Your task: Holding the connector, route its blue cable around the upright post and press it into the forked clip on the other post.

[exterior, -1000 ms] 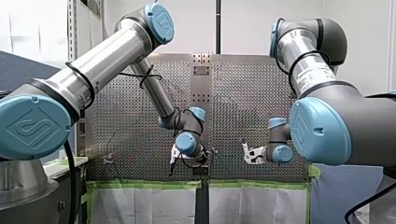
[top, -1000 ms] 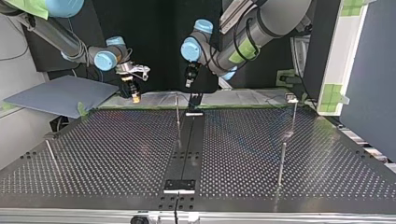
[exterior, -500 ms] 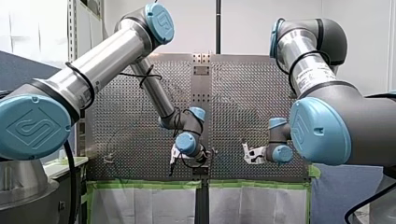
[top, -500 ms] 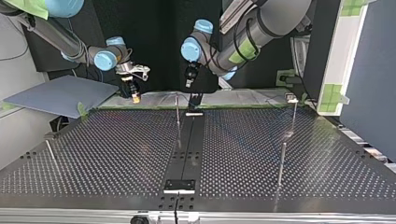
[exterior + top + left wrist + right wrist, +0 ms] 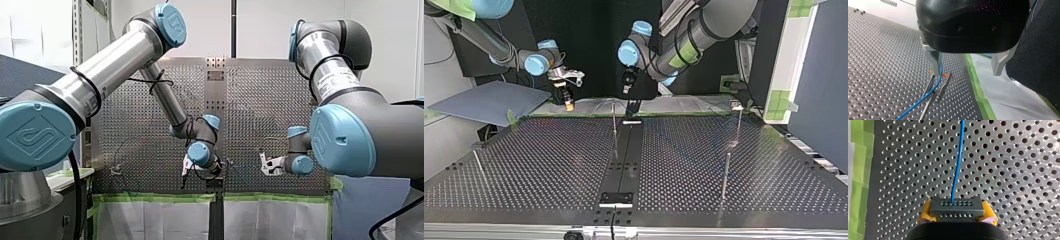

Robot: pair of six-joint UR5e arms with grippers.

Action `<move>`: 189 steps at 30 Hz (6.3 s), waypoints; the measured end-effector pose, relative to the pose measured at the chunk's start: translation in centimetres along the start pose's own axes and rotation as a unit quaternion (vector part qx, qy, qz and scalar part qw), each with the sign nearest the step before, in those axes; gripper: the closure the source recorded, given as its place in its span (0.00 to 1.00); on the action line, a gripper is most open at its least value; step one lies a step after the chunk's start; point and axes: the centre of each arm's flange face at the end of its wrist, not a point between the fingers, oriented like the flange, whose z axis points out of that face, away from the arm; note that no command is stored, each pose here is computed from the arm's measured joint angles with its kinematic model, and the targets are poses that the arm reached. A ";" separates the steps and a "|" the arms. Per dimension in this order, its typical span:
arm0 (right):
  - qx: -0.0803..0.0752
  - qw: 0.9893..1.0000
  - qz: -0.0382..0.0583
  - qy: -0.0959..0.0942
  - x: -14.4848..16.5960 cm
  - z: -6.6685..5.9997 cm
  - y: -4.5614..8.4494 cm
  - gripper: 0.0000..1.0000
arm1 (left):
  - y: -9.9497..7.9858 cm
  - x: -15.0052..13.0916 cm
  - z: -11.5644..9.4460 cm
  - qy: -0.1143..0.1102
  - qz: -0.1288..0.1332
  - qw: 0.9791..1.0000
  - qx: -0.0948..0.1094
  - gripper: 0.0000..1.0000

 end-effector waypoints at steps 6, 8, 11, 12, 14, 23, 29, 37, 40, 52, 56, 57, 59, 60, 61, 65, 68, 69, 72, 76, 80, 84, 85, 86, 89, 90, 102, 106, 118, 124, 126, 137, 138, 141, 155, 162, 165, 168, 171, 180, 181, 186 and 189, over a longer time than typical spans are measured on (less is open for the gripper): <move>0.001 1.000 0.003 0.002 0.0 0.0 0.0 1.00 | 0.2 0.0 0.0 -0.001 0.000 1.000 -0.011 0.00; 0.001 1.000 0.003 0.003 0.0 0.0 0.0 1.00 | 0.2 0.0 0.0 -0.002 0.000 1.000 -0.012 0.00; 0.002 1.000 0.003 0.003 0.1 0.1 0.0 1.00 | 0.2 0.0 0.0 -0.003 0.000 1.000 -0.014 0.00; 0.003 1.000 0.003 0.004 0.1 0.1 0.0 1.00 | 0.1 0.0 0.0 -0.004 0.000 1.000 -0.014 0.00; 0.006 1.000 0.002 0.005 0.1 0.1 -0.2 1.00 | 0.0 -0.1 0.0 -0.007 0.000 1.000 -0.013 0.00; 0.036 0.999 -0.021 0.004 0.2 -0.1 -1.9 1.00 | -0.2 -0.3 0.1 -0.019 -0.004 1.000 -0.011 0.00; 0.051 0.998 -0.035 -0.004 -0.2 -0.8 -2.4 1.00 | 0.1 -0.3 0.2 -0.019 -0.004 1.000 -0.019 0.00; 0.064 0.997 -0.043 -0.008 -1.1 -1.9 -3.4 1.00 | -0.2 -0.2 0.0 -0.019 0.000 1.000 -0.019 0.00; 0.068 0.997 -0.044 -0.008 -1.1 -2.1 -3.6 1.00 | -0.5 -0.2 0.0 -0.019 0.001 1.000 -0.012 0.00; 0.085 0.995 -0.044 -0.003 -0.9 -2.1 -3.8 1.00 | -0.4 -0.1 0.0 -0.018 -0.003 1.000 -0.012 0.00; 0.086 0.995 -0.043 -0.002 -0.9 -2.1 -3.8 1.00 | -0.3 0.4 0.2 -0.016 -0.002 1.000 -0.013 0.00; 0.086 0.995 -0.043 -0.002 -0.9 -2.1 -3.8 1.00 | -0.3 0.5 0.3 -0.015 -0.002 1.000 -0.014 0.00; 0.087 0.995 -0.043 -0.002 -0.9 -2.1 -3.8 1.00 | -0.1 1.0 0.6 -0.013 -0.003 1.000 -0.015 0.00; 0.087 0.995 -0.043 -0.002 -0.9 -2.1 -3.8 1.00 | -0.1 1.2 0.7 -0.012 -0.004 1.000 -0.016 0.00; 0.087 0.995 -0.043 -0.001 -0.9 -2.1 -3.8 1.00 | 0.0 1.4 1.0 -0.012 -0.006 1.000 -0.016 0.00; 0.089 0.995 -0.043 0.000 -0.9 -2.1 -4.0 1.00 | -0.1 0.9 1.8 -0.023 -0.015 1.000 -0.015 0.00; 0.089 0.995 -0.043 0.000 -0.8 -2.1 -4.0 1.00 | 0.0 0.3 2.4 -0.028 -0.023 0.999 -0.017 0.00; 0.089 0.995 -0.043 0.000 -0.8 -2.1 -4.0 1.00 | 0.1 0.1 2.5 -0.030 -0.024 0.999 -0.018 0.00; 0.089 0.995 -0.044 0.000 -0.8 -2.1 -4.0 1.00 | 0.2 -0.4 2.9 -0.033 -0.029 0.999 -0.020 0.00; 0.089 0.995 -0.043 0.000 -0.8 -2.1 -4.0 1.00 | 0.5 -0.4 3.7 -0.029 -0.030 0.999 -0.024 0.00; 0.089 0.995 -0.043 0.000 -0.8 -2.1 -4.0 1.00 | 0.6 0.5 4.5 -0.015 -0.027 0.999 -0.023 0.00; 0.089 0.995 -0.043 0.000 -0.8 -2.1 -4.0 1.00 | 0.6 0.9 5.3 -0.010 -0.030 0.999 -0.022 0.00; 0.089 0.995 -0.043 0.000 -0.8 -2.1 -4.0 1.00 | 0.7 0.9 5.4 -0.009 -0.031 0.999 -0.022 0.00; 0.089 0.995 -0.043 0.001 -0.8 -2.1 -4.0 1.00 | 0.7 0.9 5.6 -0.009 -0.032 0.999 -0.022 0.00; 0.089 0.995 -0.043 0.001 -0.8 -2.1 -4.0 1.00 | 0.8 0.7 5.9 -0.011 -0.035 0.999 -0.021 0.00; 0.089 0.995 -0.043 0.001 -0.8 -2.1 -4.0 1.00 | 0.9 0.7 6.0 -0.012 -0.036 0.999 -0.021 0.00; 0.095 0.995 -0.043 0.003 -0.8 -2.1 -4.1 1.00 | 1.3 0.5 6.1 -0.020 -0.030 0.999 -0.038 0.00; 0.098 0.994 -0.043 0.005 -0.8 -2.1 -4.0 1.00 | 1.1 0.4 6.1 -0.024 -0.027 0.999 -0.037 0.00; 0.099 0.994 -0.042 0.006 -0.8 -2.1 -3.9 1.00 | 0.2 0.4 6.0 -0.033 -0.012 0.999 -0.028 0.97; 0.098 0.994 -0.042 0.006 -0.8 -2.1 -3.8 1.00 | -0.2 0.2 6.0 -0.045 -0.012 0.999 -0.024 1.00; 0.097 0.994 -0.041 0.006 -0.8 -2.0 -3.7 1.00 | -0.3 0.1 6.1 -0.047 -0.013 0.999 -0.024 1.00; 0.085 0.996 -0.020 0.015 0.0 -0.9 -2.4 1.00 | -0.1 -0.3 6.4 -0.068 -0.013 0.997 -0.038 1.00; 0.084 0.996 -0.019 0.016 0.1 -0.8 -2.3 1.00 | -0.1 -0.4 6.4 -0.070 -0.014 0.997 -0.039 1.00; 0.083 0.996 -0.016 0.020 0.4 -0.5 -2.2 1.00 | -0.1 -0.5 6.5 -0.075 -0.015 0.996 -0.040 1.00; 0.079 0.996 0.004 0.036 1.4 0.6 -2.0 1.00 | -0.6 -0.7 6.6 -0.088 -0.024 0.995 -0.033 0.98; 0.080 0.996 0.006 0.041 1.5 0.7 -2.3 1.00 | -0.7 -0.5 6.5 -0.085 -0.034 0.995 -0.031 0.98; 0.079 0.996 0.005 0.041 1.6 0.7 -2.5 1.00 | -0.7 -0.5 6.5 -0.084 -0.040 0.995 -0.029 0.98; 0.078 0.996 0.005 0.039 1.5 0.7 -2.7 1.00 | -0.7 -0.5 6.5 -0.085 -0.046 0.995 -0.026 0.98; 0.078 0.996 0.004 0.037 1.5 0.7 -2.8 1.00 | -0.6 -0.4 6.6 -0.084 -0.049 0.995 -0.026 0.98; 0.073 0.997 0.002 0.033 1.4 0.7 -3.0 1.00 | -0.4 2.0 8.2 -0.068 -0.054 0.996 -0.029 0.95; 0.072 0.997 0.002 0.034 1.4 0.7 -3.0 1.00 | -0.3 2.0 8.5 -0.068 -0.057 0.996 -0.028 0.95; 0.071 0.997 0.002 0.038 1.5 0.8 -3.0 1.00 | 0.0 0.7 9.5 -0.069 -0.066 0.995 -0.031 0.95; 0.071 0.997 0.002 0.040 1.5 0.8 -2.9 1.00 | 0.2 0.2 9.9 -0.070 -0.068 0.995 -0.033 0.95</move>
